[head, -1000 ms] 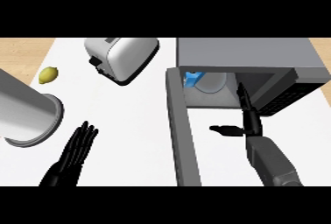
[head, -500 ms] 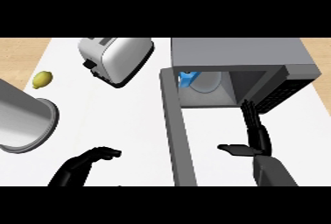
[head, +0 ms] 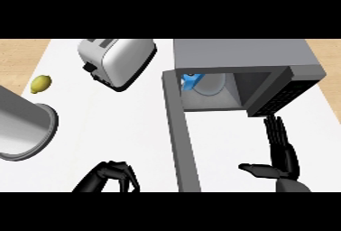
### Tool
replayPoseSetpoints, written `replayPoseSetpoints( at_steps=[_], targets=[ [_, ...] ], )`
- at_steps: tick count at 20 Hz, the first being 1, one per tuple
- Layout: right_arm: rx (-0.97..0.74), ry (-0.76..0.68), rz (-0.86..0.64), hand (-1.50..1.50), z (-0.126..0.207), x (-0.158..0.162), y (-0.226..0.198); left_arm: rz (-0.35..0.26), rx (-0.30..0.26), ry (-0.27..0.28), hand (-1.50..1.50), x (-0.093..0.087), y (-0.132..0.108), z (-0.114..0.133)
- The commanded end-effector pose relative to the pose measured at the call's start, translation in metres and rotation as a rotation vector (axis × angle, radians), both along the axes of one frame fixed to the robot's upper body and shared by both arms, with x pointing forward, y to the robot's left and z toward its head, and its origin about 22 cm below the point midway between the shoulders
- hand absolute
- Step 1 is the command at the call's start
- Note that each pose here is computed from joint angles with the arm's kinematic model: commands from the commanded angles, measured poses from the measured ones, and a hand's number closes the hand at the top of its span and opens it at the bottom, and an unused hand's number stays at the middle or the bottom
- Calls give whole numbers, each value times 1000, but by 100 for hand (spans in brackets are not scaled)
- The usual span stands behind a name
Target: Pick up the milk, place it into the microwave and close the microwave
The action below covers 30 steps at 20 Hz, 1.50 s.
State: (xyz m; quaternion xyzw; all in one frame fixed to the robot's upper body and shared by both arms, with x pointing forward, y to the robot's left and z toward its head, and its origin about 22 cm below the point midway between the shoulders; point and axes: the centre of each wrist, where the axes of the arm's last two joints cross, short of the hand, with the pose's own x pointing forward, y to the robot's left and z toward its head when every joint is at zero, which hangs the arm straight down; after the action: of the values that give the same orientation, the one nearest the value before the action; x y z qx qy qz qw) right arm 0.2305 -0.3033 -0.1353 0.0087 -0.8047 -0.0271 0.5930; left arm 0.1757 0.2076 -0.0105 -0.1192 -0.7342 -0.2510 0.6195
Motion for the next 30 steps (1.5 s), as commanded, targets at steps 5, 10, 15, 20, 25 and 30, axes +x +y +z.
replayPoseSetpoints(
  at_steps=[5, 10, 15, 20, 25, 30],
  targets=[
    [32, -63, 46, -150, 43, -41, -23, -189, 104, 54, 150, 18, -53, -15],
    [24, -79, 35, -150, 85, -68, -49, -231, 109, 21, 150, 21, -105, -24],
    [54, -115, 76, -150, 112, -78, -30, -271, 109, 34, 150, 26, -143, -45],
    [47, -138, 144, -150, 129, -80, -46, -285, 156, 36, 150, 47, -171, -46],
    [36, -158, 193, -150, 141, -78, -37, -238, 150, -23, 150, 65, -192, -22],
    [25, -175, 265, -150, 164, -72, -35, -170, 146, -36, 150, 76, -200, -11]
  ],
)
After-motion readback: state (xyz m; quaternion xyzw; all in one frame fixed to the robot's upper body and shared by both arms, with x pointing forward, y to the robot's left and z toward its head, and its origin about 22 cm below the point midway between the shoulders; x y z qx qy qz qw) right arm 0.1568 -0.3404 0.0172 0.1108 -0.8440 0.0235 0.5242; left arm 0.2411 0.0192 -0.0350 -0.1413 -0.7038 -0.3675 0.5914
